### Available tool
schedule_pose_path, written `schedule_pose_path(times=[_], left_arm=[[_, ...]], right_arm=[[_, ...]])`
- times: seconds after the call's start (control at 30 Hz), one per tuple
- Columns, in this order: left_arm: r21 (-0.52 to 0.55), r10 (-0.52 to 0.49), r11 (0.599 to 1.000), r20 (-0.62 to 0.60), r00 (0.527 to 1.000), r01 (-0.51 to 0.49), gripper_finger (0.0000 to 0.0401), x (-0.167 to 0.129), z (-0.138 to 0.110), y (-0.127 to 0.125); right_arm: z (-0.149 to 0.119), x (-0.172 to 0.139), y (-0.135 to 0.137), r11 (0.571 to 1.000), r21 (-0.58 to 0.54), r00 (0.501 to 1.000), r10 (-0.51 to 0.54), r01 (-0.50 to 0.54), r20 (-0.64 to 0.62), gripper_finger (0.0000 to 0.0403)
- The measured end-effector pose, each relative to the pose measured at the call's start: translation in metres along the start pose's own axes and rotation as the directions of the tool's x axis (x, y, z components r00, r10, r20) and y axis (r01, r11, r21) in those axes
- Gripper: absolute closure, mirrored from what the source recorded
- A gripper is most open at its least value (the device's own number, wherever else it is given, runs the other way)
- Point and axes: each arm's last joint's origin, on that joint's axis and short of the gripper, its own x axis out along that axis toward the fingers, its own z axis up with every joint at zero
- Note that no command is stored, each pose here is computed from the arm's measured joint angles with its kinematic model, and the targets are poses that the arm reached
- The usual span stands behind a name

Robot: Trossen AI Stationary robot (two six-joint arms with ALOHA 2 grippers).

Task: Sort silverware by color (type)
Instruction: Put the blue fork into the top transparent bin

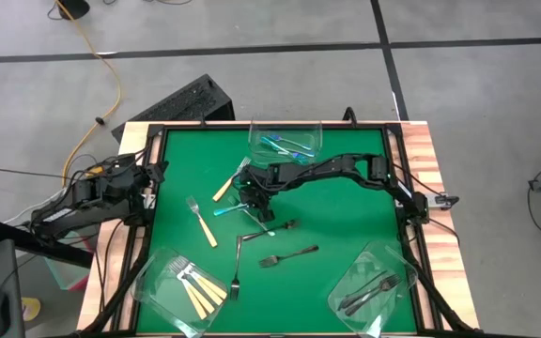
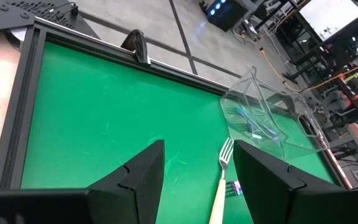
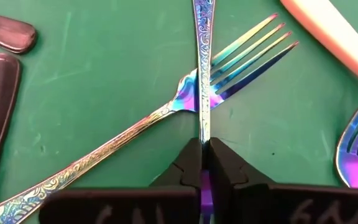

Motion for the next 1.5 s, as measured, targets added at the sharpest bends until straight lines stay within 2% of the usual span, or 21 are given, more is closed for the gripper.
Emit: schedule_pose_path(times=[0.1,0.37,0.5,0.6,0.87,1.0,1.2,1.33,1.5], left_arm=[[0.0,0.0,1.0,0.0,1.0,0.0,0.0225,0.0,0.0,0.0],[0.0,0.0,1.0,-0.001,1.0,0.0,0.0225,0.0,0.0,0.0],[0.001,0.0,1.0,-0.001,1.0,0.0,0.0225,0.0,0.0,0.0],[0.001,0.0,1.0,-0.001,1.0,0.0,0.0225,0.0,0.0,0.0],[0.001,-0.002,1.0,-0.004,1.0,0.002,0.0225,0.0,0.0,0.0],[0.001,-0.002,1.0,-0.004,1.0,0.002,0.0225,0.0,0.0,0.0],[0.001,-0.002,1.0,-0.004,1.0,0.002,0.0225,0.0,0.0,0.0],[0.001,-0.001,1.0,-0.003,1.0,0.001,0.0225,0.0,0.0,0.0],[0.001,0.0,1.0,-0.001,1.0,0.0,0.0225,0.0,0.0,0.0]], right_arm=[[0.001,0.0,0.0,1.0,0.007,1.0,-0.004,0.004,0.009,0.0344],[0.0,0.0,-0.003,0.997,0.08,1.0,-0.01,0.009,0.01,0.0197],[0.0,0.0,-0.003,0.999,0.049,1.0,-0.01,0.01,0.011,0.0172],[0.0,0.002,-0.001,0.999,0.041,1.0,-0.007,0.007,0.009,0.0182],[-0.005,0.01,0.002,0.998,0.058,0.999,0.0,0.002,-0.032,0.0249],[-0.005,0.011,0.002,0.998,0.027,0.997,-0.049,0.05,-0.052,0.0302],[-0.008,0.012,0.005,0.998,0.037,0.996,-0.039,0.042,-0.08,0.0386],[-0.005,0.011,0.009,0.999,0.03,0.996,-0.042,0.044,-0.081,0.0386],[-0.002,0.001,0.008,0.996,0.072,0.996,-0.046,0.051,-0.071,0.0388]])
